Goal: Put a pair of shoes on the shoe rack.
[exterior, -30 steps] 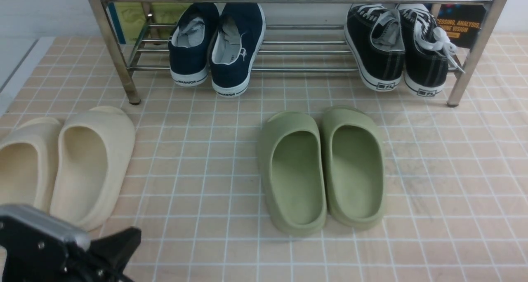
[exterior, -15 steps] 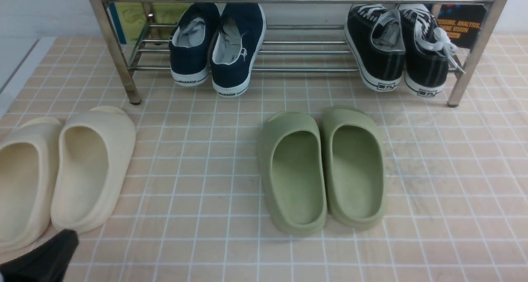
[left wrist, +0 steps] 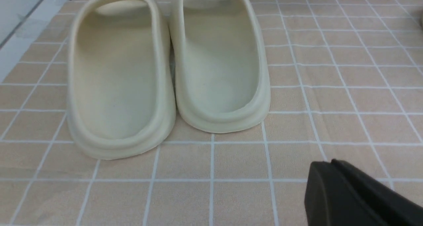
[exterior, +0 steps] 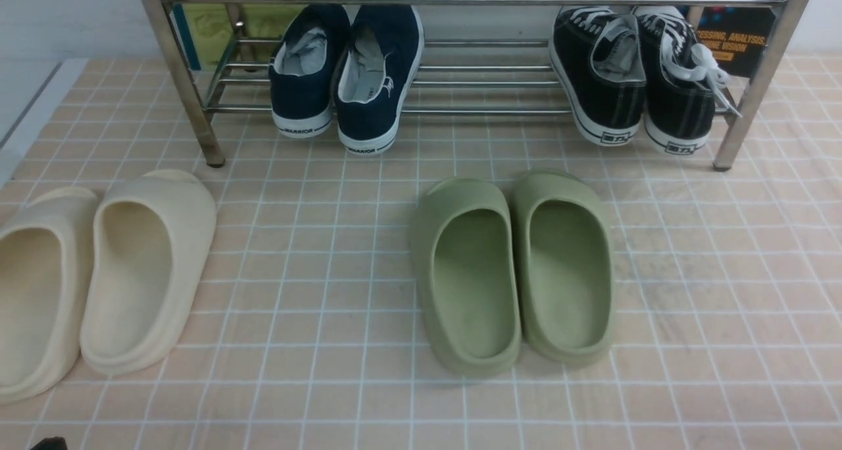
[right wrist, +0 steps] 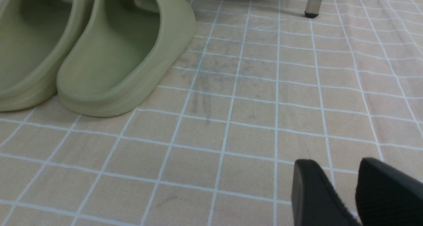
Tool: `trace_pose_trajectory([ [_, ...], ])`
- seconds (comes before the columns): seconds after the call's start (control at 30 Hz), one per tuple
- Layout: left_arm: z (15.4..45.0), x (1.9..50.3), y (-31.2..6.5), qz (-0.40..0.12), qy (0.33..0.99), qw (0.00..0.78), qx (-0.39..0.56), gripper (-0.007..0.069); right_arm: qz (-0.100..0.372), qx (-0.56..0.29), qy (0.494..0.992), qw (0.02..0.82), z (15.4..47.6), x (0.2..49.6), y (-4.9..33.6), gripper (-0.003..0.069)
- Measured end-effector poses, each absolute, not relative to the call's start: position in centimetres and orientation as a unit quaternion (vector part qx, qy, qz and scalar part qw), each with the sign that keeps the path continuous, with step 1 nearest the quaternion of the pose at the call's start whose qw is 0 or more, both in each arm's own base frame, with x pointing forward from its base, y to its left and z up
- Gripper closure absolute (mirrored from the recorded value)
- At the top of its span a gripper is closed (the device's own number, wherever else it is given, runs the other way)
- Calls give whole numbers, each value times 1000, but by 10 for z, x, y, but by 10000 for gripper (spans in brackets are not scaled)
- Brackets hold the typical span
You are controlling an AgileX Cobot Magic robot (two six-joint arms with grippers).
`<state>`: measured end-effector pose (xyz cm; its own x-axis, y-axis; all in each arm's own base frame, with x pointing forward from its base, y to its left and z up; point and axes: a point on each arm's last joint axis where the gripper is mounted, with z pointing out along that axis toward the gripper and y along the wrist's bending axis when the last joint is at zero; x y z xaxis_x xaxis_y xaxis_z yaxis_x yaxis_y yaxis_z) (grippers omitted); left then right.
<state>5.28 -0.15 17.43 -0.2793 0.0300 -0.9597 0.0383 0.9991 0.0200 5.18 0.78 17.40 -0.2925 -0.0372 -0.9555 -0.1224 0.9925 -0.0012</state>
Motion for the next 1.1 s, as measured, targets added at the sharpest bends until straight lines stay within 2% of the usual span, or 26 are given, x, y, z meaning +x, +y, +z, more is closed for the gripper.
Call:
trace_pose_trajectory([
  [1.1,174,53,-2,-12,801,598,16,584,36,-50,803,593,174,52,8,419],
])
